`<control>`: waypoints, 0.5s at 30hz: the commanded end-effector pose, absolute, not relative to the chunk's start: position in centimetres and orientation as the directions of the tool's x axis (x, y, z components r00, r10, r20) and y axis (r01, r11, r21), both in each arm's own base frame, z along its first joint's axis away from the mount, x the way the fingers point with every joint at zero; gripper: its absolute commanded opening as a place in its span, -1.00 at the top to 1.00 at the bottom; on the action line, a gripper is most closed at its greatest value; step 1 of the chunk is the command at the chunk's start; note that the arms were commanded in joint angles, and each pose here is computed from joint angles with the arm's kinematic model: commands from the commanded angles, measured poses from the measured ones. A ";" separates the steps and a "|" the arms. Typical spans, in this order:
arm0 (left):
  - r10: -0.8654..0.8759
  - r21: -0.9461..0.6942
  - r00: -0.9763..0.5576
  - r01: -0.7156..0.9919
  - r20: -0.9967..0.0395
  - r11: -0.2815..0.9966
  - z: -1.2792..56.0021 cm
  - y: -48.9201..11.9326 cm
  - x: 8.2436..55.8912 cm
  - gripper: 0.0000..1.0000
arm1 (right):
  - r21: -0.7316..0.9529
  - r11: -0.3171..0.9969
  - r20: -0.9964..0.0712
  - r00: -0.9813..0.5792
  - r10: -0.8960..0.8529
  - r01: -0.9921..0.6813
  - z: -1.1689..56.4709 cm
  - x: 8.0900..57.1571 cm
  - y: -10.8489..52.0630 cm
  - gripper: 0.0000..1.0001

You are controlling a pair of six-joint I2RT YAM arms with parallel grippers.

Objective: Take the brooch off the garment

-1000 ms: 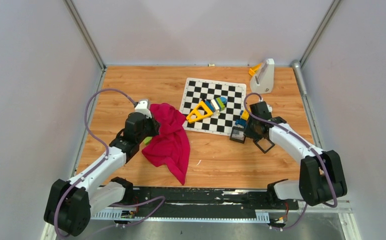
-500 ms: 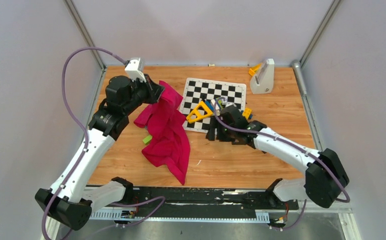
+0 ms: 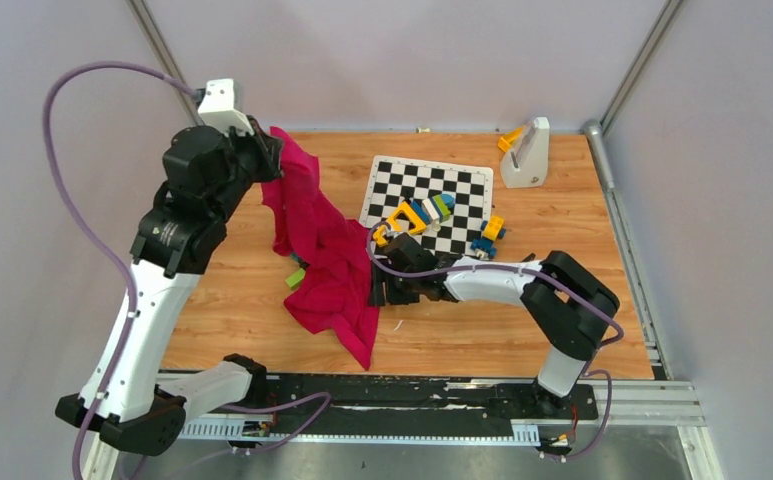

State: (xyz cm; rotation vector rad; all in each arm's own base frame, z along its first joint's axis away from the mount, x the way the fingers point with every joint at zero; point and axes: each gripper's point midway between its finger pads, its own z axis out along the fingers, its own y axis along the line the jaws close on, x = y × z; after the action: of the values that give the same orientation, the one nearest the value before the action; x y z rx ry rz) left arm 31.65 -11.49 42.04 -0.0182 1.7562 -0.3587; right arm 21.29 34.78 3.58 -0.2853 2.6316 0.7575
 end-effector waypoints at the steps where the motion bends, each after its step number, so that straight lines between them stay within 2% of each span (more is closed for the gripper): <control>1: -0.199 -0.207 -0.077 0.117 -0.977 0.971 47.4 -8.8 30.5 1.00 | 0.569 0.752 -0.457 -0.888 -0.048 -0.333 5.5 22.3 39.1 -0.16; 5: -0.190 -0.195 -0.049 0.113 -0.981 0.974 49.3 -8.5 30.4 1.00 | 0.566 0.751 -0.438 -0.896 -0.077 -0.341 4.0 22.3 40.2 -0.06; 7: -0.183 -0.186 -0.035 0.102 -0.982 0.977 50.1 -8.2 30.5 1.00 | 0.567 0.751 -0.432 -0.898 -0.079 -0.339 3.5 22.3 40.6 0.06; 8: -0.184 -0.185 -0.022 0.099 -0.983 0.978 50.8 -8.0 30.3 1.00 | 0.562 0.758 -0.432 -0.899 -0.073 -0.332 3.3 22.5 40.5 0.17; 11: -0.169 -0.169 -0.004 0.063 -0.986 0.984 51.7 -7.3 30.5 1.00 | 0.519 0.798 -0.450 -0.892 -0.048 -0.305 3.4 23.3 39.7 0.92; 12: -0.167 -0.166 0.003 0.055 -0.986 0.985 52.2 -7.0 30.3 1.00 | 0.497 0.816 -0.468 -0.883 -0.033 -0.294 3.9 23.8 39.2 1.00; 15: -0.151 -0.151 -0.005 0.041 -0.988 0.988 52.1 -6.8 30.6 1.00 | 0.445 0.862 -0.529 -0.848 0.034 -0.243 6.7 25.8 36.4 1.00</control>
State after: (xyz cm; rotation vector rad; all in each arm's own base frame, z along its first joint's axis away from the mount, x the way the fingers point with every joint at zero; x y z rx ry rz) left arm 31.03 -8.04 50.52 -0.0810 1.6025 -0.2132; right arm 22.66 38.48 2.39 -0.2679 2.6075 0.8060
